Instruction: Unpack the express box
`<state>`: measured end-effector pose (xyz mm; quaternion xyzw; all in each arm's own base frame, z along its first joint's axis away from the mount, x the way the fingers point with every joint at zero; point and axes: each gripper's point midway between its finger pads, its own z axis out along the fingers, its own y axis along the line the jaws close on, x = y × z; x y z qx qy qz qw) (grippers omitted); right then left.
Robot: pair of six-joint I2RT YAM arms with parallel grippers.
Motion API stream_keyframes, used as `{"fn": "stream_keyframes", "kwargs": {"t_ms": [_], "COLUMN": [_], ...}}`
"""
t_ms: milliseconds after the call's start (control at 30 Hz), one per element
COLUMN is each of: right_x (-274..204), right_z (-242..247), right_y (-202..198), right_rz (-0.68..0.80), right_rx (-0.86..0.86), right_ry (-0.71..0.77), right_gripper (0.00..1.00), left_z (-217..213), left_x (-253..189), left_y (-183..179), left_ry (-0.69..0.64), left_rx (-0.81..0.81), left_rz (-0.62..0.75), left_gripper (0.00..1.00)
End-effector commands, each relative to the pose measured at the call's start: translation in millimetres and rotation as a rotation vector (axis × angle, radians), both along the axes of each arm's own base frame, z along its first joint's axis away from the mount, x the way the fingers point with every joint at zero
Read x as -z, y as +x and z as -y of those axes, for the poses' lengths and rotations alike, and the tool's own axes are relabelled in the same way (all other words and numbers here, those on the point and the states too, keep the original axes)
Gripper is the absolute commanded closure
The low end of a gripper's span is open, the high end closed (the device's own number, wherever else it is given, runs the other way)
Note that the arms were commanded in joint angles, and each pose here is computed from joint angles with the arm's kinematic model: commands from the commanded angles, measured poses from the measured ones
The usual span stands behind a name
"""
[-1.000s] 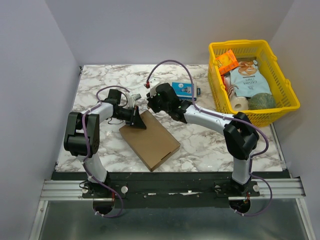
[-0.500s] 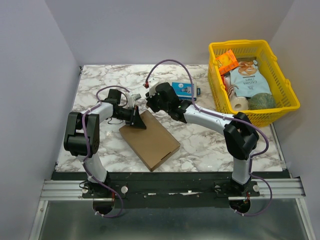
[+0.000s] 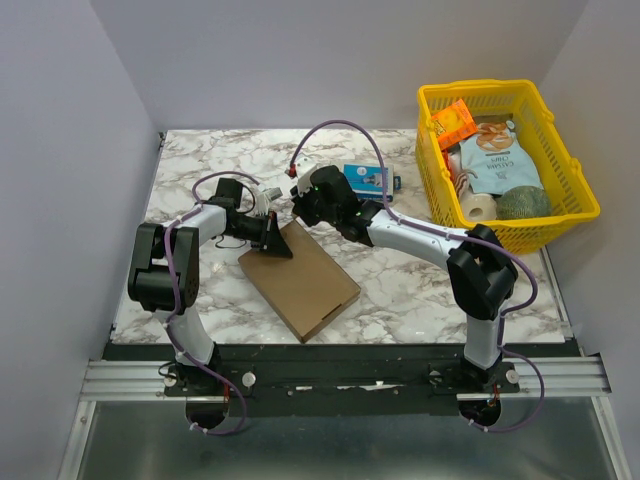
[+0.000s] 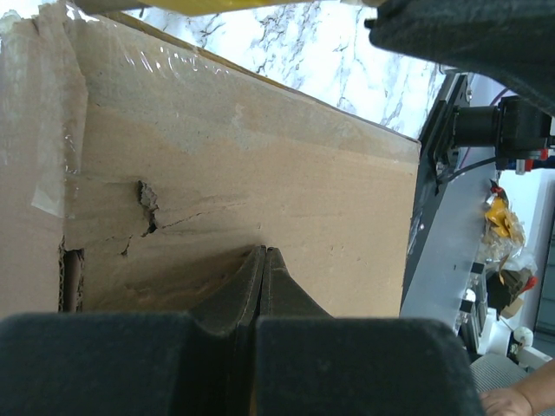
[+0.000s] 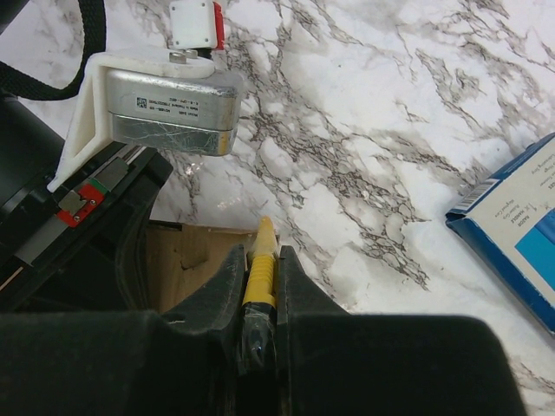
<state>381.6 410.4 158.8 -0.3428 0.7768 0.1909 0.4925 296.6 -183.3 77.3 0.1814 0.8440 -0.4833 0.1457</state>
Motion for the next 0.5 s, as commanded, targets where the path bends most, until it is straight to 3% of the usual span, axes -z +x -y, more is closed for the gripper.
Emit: {"fn": "stream_keyframes", "kwargs": {"t_ms": [0, 467], "right_x": [-9.1, -0.3], "right_z": [-2.9, -2.9], "right_y": [4.6, 1.1], "right_rz": [0.046, 0.023], "right_rx": [0.012, 0.002], "right_ry": [-0.003, -0.012], "right_gripper": [1.00, 1.00], "left_z": [-14.1, -14.3], "left_x": [41.9, 42.3], "left_y": [-8.4, -6.3], "left_ry": [0.141, 0.140], "left_rx": [-0.009, -0.012], "left_rz": [-0.057, -0.057], "left_gripper": [0.97, 0.97]}}
